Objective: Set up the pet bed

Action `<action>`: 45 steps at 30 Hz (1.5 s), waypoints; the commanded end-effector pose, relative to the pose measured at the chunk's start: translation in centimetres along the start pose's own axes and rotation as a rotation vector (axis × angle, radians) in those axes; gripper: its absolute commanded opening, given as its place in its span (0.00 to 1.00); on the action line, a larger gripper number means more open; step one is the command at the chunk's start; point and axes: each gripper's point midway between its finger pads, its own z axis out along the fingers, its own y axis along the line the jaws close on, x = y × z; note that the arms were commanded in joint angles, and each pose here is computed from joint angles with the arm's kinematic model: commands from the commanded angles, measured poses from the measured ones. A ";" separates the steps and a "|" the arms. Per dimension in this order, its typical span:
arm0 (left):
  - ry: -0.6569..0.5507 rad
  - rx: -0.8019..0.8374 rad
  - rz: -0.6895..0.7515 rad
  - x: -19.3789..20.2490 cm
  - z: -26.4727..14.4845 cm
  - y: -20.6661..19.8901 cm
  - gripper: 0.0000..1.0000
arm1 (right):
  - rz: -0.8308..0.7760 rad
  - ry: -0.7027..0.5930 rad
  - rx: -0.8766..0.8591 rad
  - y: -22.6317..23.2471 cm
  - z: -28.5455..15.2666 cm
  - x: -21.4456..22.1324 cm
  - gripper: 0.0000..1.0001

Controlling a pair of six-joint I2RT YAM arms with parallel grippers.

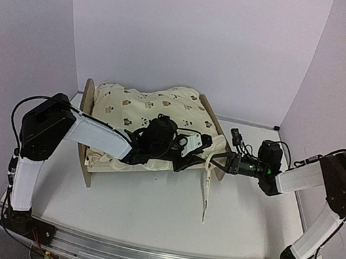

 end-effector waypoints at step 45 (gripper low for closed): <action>-0.173 0.018 0.038 -4.0 -0.2 -0.1 0.00 | -0.003 -0.003 -0.067 1.3 0.2 -1.8 0.01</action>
